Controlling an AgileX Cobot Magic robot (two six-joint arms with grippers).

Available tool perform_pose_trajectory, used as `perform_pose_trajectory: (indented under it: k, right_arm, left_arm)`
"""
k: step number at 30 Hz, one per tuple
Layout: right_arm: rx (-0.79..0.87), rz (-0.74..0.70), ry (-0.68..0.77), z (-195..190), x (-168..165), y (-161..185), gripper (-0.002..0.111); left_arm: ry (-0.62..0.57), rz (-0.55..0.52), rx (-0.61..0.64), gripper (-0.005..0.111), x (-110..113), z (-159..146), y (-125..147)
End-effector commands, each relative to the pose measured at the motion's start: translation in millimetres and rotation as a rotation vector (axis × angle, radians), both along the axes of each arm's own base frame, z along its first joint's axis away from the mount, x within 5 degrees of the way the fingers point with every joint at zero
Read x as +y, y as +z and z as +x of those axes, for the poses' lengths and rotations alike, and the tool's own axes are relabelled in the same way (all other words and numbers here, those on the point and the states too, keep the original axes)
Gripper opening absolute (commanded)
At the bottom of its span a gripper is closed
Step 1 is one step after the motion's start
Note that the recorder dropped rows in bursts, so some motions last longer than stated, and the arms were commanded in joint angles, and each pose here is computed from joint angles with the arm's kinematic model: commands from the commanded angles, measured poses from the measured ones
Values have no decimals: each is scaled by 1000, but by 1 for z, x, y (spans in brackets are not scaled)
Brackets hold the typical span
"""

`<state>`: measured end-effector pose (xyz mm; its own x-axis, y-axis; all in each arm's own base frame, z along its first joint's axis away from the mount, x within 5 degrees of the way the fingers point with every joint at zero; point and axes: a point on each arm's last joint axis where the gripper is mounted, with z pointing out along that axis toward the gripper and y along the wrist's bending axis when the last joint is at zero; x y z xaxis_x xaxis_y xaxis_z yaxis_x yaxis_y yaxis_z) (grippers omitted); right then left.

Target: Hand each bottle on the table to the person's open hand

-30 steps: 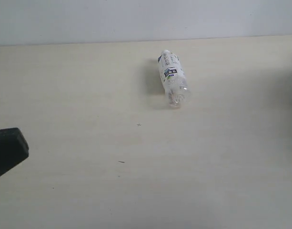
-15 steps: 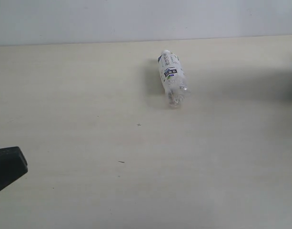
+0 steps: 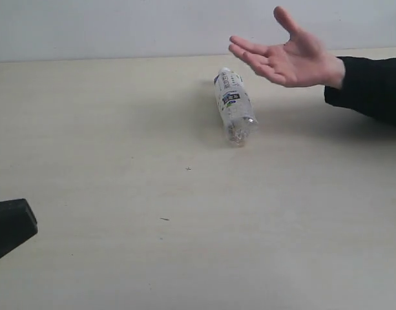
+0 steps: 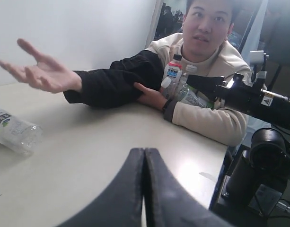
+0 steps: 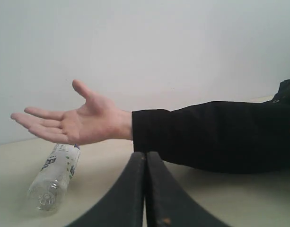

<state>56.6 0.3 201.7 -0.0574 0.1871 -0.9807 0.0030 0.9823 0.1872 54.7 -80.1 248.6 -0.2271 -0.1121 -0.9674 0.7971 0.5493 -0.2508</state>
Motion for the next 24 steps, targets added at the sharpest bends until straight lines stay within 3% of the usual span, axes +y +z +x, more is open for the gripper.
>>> perform_pose_trajectory:
  k: [1, 6, 17, 24]
  right_arm:
    - [-12, -3, 2, 0, 0, -1, 0]
    - [-12, -3, 2, 0, 0, -1, 0]
    - [-12, -3, 2, 0, 0, -1, 0]
    - [-12, -3, 2, 0, 0, -1, 0]
  left_arm:
    - [39, -43, -36, 0, 8, -2, 4]
    - [217, -163, -11, 0, 27, 0, 10]
    - [611, -158, -50, 0, 57, 3, -29]
    - [721, -177, -93, 0, 65, -1, -31]
